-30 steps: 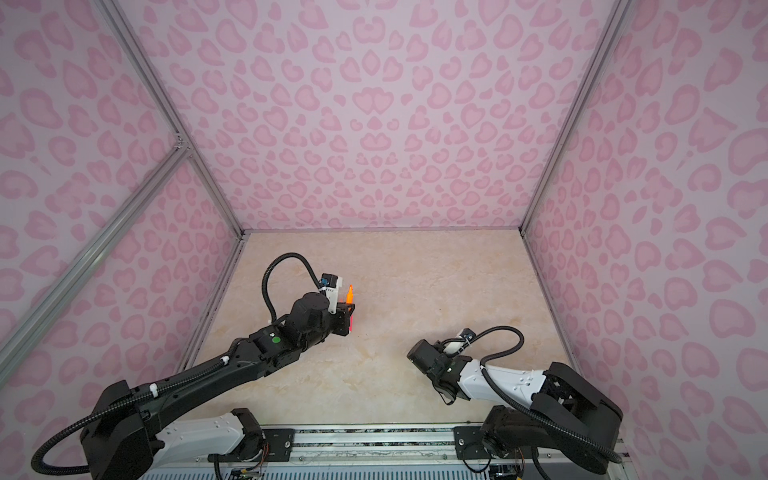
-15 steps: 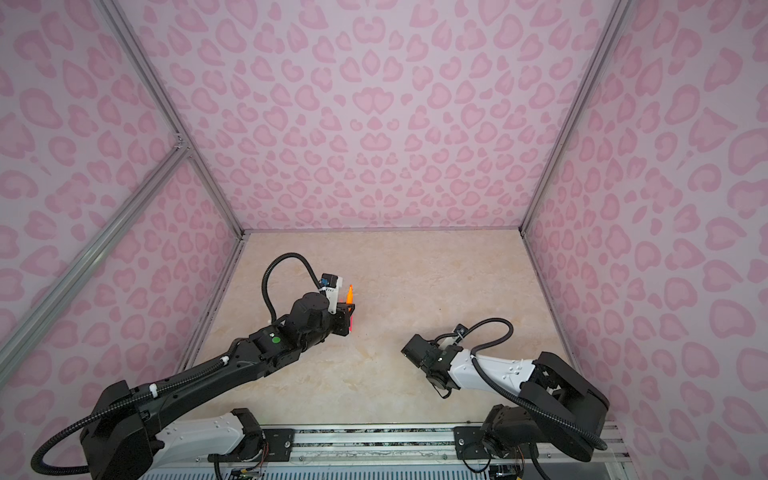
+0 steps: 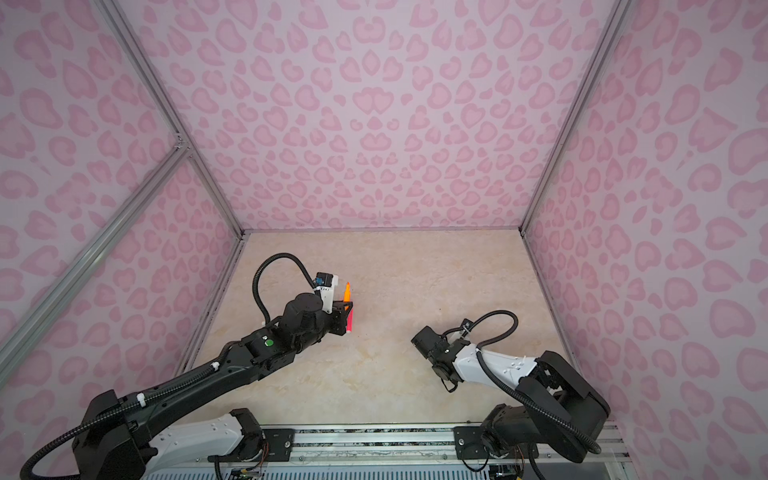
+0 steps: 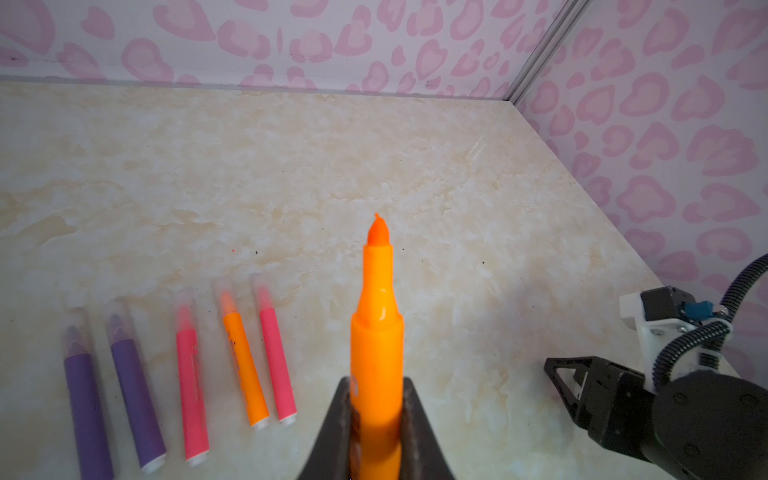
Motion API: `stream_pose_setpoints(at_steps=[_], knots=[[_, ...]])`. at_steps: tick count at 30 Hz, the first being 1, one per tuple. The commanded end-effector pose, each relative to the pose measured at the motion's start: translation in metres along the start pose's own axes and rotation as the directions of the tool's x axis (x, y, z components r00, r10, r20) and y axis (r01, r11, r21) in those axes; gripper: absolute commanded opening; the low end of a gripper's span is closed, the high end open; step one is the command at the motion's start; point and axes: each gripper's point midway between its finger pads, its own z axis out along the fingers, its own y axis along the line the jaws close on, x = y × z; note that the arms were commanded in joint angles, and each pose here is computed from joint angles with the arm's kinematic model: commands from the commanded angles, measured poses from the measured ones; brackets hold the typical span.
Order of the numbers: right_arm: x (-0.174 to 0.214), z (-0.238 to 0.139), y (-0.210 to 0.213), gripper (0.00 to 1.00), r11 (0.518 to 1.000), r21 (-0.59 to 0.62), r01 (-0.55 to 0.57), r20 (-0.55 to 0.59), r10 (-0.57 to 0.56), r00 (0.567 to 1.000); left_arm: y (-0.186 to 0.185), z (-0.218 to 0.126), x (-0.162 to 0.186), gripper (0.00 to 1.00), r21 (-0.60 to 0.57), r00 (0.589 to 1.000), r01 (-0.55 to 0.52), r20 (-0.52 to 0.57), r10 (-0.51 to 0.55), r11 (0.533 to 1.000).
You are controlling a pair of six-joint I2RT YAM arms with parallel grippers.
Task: Insert the pens into the pen caps
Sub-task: 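Lower the open right gripper around the translucent cap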
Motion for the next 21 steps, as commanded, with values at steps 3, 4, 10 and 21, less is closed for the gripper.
stream_pose_setpoints(at_steps=[3, 4, 10, 21], knots=[[0.034, 0.002, 0.008, 0.4, 0.997, -0.065, 0.046, -0.18, -0.057, 0.982, -0.001, -0.002, -0.003, 0.03, 0.009, 1.0, -0.003, 0.013, 0.003, 1.0], [0.035, 0.003, 0.008, 0.4, 0.997, -0.064, 0.05, -0.183, -0.061, 0.981, -0.001, -0.002, -0.003, 0.03, 0.01, 1.0, -0.003, 0.014, 0.003, 1.0], [0.042, 0.0, 0.011, 0.42, 0.994, -0.094, 0.061, -0.202, -0.079, 0.976, -0.002, -0.002, -0.003, 0.03, 0.012, 1.0, -0.003, 0.012, 0.003, 1.0], [0.044, -0.004, 0.001, 0.37, 0.994, -0.06, 0.09, -0.191, -0.1, 0.976, -0.003, -0.006, -0.005, 0.03, 0.019, 1.0, -0.001, 0.022, 0.001, 1.0]])
